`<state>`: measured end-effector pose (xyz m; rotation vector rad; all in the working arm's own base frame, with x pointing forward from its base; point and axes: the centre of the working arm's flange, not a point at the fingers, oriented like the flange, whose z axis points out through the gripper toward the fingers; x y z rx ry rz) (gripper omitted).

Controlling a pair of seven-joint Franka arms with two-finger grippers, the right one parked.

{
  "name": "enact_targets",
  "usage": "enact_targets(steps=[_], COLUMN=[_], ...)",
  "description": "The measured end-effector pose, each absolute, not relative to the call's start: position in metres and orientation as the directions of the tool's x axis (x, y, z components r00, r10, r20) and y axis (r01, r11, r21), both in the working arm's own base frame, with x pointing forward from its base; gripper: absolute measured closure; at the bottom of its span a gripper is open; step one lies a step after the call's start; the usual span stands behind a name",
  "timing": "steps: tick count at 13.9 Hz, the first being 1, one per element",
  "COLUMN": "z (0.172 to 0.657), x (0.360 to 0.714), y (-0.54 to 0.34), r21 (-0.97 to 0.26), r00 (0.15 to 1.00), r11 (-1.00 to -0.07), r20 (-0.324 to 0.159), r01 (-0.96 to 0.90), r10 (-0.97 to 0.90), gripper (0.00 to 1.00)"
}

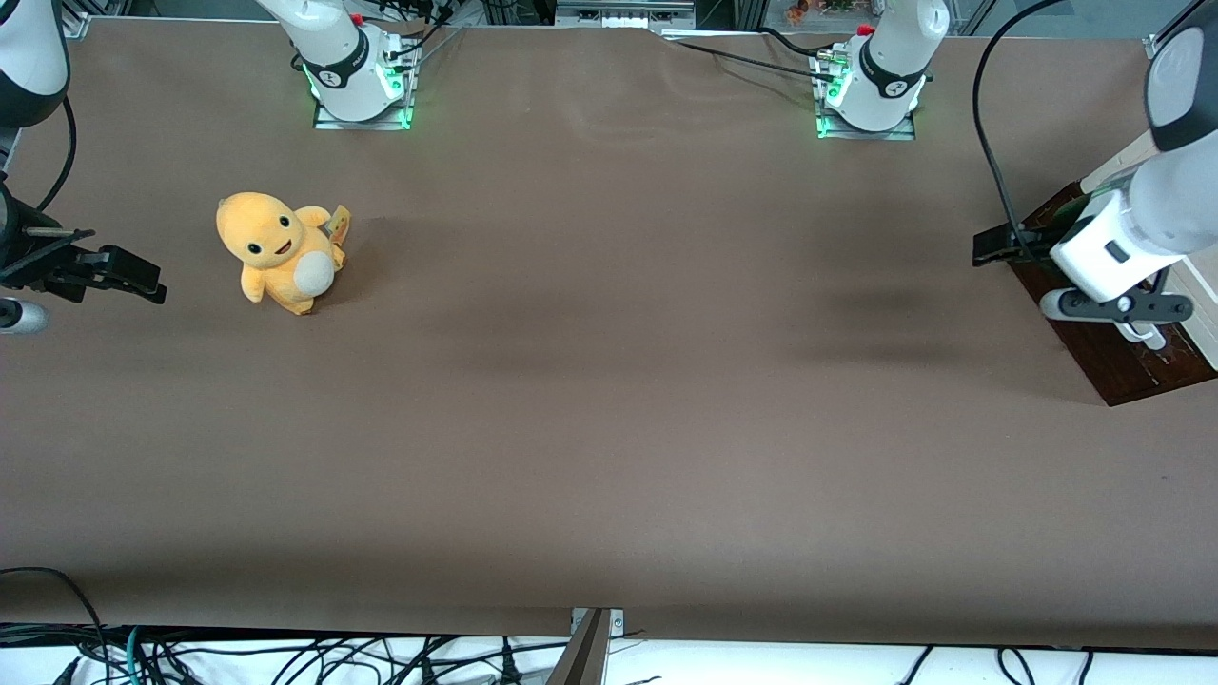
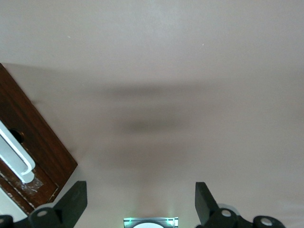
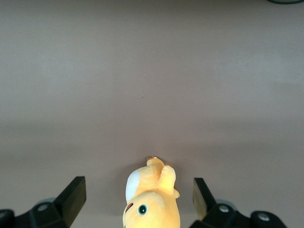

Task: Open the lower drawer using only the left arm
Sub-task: 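Lower the open left gripper toward the lower drawer's white bar handle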

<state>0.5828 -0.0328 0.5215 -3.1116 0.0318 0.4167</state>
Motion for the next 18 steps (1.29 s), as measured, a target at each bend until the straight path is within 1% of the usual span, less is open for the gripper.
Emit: enact_targets(steps=[2, 5, 7, 9, 12, 15, 18], z=[0.495, 0.439, 0.401, 0.363, 0.312, 0.267, 0.233], x=[0.588, 0.596, 0.601, 0.605, 0.606, 0.604, 0.604], y=[-0.03, -0.013, -0.003, -0.001, 0.014, 0.033, 0.047], r21=[-0.041, -0.188, -0.293, -0.399, -0.565, -0.7, -0.781], r00=[0.949, 0.906, 0.876, 0.852, 0.819, 0.795, 0.791], r11=[-0.999, -0.982, -0.956, -0.917, -0.824, -0.706, -0.598], r20=[-0.315, -0.417, -0.463, -0.479, -0.492, -0.488, -0.477], r01=[-0.017, -0.009, -0.01, 0.003, -0.043, -0.11, -0.181], r10=[-0.003, 0.072, 0.133, 0.211, 0.295, 0.359, 0.383], gripper=[0.0, 0.0, 0.0, 0.0, 0.0, 0.0, 0.0])
